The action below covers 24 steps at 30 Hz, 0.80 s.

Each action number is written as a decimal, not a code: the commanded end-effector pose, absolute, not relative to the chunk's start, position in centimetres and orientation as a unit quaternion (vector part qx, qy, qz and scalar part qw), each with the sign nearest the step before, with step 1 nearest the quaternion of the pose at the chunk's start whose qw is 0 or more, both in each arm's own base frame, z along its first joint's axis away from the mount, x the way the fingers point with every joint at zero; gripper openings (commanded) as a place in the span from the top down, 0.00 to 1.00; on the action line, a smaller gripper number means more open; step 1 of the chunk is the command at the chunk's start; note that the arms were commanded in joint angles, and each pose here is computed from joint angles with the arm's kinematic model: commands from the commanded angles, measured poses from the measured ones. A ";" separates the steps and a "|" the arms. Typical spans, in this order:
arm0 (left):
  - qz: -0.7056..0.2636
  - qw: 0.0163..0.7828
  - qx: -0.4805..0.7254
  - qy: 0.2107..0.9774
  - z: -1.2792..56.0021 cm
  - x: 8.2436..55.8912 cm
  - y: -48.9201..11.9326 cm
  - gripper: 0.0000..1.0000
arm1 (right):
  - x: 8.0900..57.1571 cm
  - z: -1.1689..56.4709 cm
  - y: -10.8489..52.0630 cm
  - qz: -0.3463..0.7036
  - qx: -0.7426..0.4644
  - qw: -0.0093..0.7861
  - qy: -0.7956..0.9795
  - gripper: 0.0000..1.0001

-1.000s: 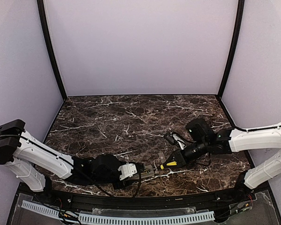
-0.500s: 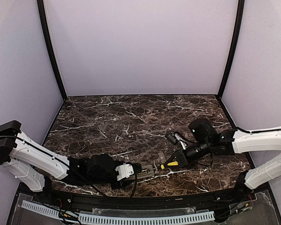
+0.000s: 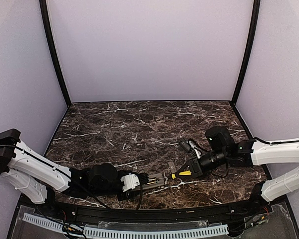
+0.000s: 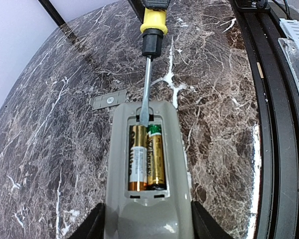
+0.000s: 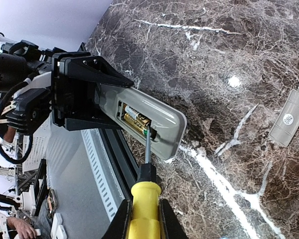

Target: Unload the batteries from the remote control

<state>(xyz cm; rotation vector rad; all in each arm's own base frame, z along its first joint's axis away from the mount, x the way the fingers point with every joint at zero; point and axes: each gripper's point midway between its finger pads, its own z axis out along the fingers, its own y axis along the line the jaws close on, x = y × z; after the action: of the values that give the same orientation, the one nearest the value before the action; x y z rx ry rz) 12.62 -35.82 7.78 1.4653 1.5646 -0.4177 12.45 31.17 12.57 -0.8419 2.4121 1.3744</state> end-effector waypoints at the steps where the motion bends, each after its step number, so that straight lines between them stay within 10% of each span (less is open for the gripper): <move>1: -0.245 0.548 0.556 0.575 14.7 12.1 -38.7 1.00 | 11.8 17.0 32.9 0.543 -0.329 0.156 0.757 1.00; 24: -0.269 0.602 0.520 0.544 18.3 12.5 -39.3 1.00 | 11.8 19.4 33.1 0.583 -0.333 0.181 0.719 1.00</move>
<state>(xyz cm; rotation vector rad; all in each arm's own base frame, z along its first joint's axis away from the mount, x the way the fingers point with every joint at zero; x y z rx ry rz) 13.63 -36.07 9.72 1.3791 1.5053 -0.4040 13.19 30.93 14.37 -0.7835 2.3144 1.4465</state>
